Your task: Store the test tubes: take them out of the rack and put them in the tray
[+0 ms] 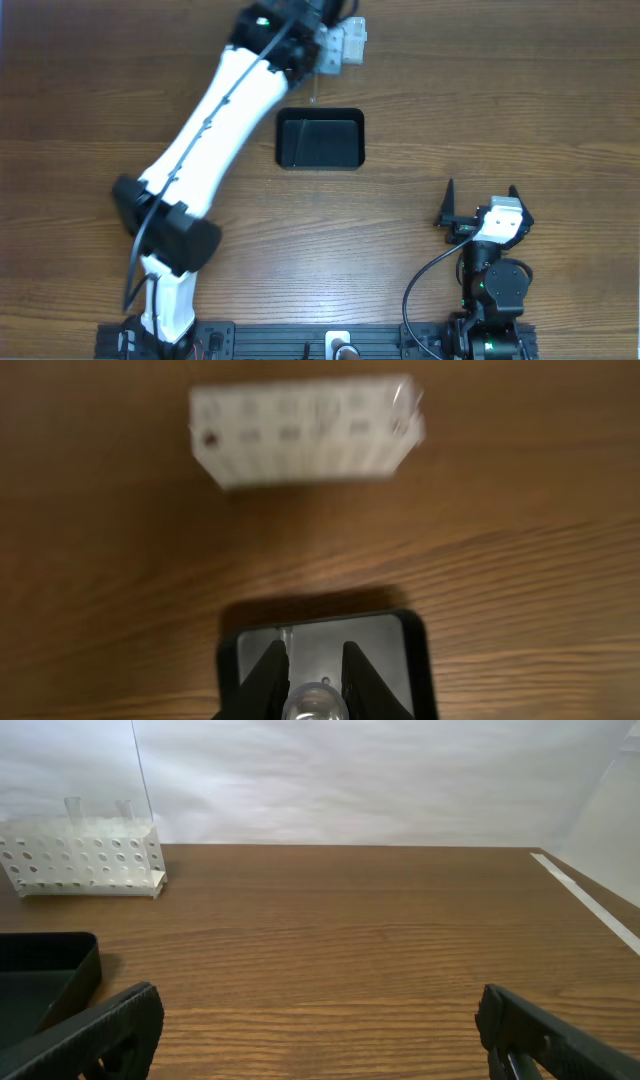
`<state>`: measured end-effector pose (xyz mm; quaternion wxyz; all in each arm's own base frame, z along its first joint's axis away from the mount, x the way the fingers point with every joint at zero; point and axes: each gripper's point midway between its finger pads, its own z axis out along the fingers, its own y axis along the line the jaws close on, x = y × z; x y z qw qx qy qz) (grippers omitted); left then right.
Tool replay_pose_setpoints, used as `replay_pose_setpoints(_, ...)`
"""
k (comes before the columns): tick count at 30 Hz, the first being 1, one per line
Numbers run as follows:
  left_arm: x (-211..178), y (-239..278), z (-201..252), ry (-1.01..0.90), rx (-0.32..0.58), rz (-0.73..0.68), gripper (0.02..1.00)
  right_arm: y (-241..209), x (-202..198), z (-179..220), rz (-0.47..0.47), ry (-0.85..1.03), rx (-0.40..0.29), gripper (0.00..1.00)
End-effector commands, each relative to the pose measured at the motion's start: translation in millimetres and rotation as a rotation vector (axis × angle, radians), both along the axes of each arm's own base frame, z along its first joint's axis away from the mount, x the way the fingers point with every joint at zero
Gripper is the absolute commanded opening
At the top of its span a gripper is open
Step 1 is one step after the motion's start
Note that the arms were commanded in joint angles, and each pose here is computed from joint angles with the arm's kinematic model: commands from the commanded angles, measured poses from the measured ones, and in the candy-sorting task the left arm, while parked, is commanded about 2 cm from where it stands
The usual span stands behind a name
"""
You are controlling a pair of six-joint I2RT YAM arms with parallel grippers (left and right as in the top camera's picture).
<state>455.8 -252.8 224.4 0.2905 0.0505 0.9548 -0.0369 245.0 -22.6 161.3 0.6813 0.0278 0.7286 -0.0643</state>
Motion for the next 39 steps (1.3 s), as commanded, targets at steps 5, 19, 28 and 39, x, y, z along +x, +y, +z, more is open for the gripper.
replay_pose_setpoints(5,7.0,9.8,-78.1,0.139,0.101,0.090,0.040,-0.3,-0.1,-2.3,-0.001,0.000,0.009,0.991)
replay_pose_setpoints(19,-7.9,44.8,-138.4,0.295,0.184,0.157,0.040,-0.3,-0.1,-2.3,-0.001,0.000,0.009,0.993)
replay_pose_setpoints(28,-14.0,45.0,-146.9,0.324,0.187,0.150,0.042,-0.3,-0.1,-2.3,-0.001,0.000,0.009,0.993)
replay_pose_setpoints(39,-25.8,41.6,-159.3,0.397,0.175,0.134,0.049,-0.3,-0.1,-2.3,-0.001,0.000,0.009,0.993)
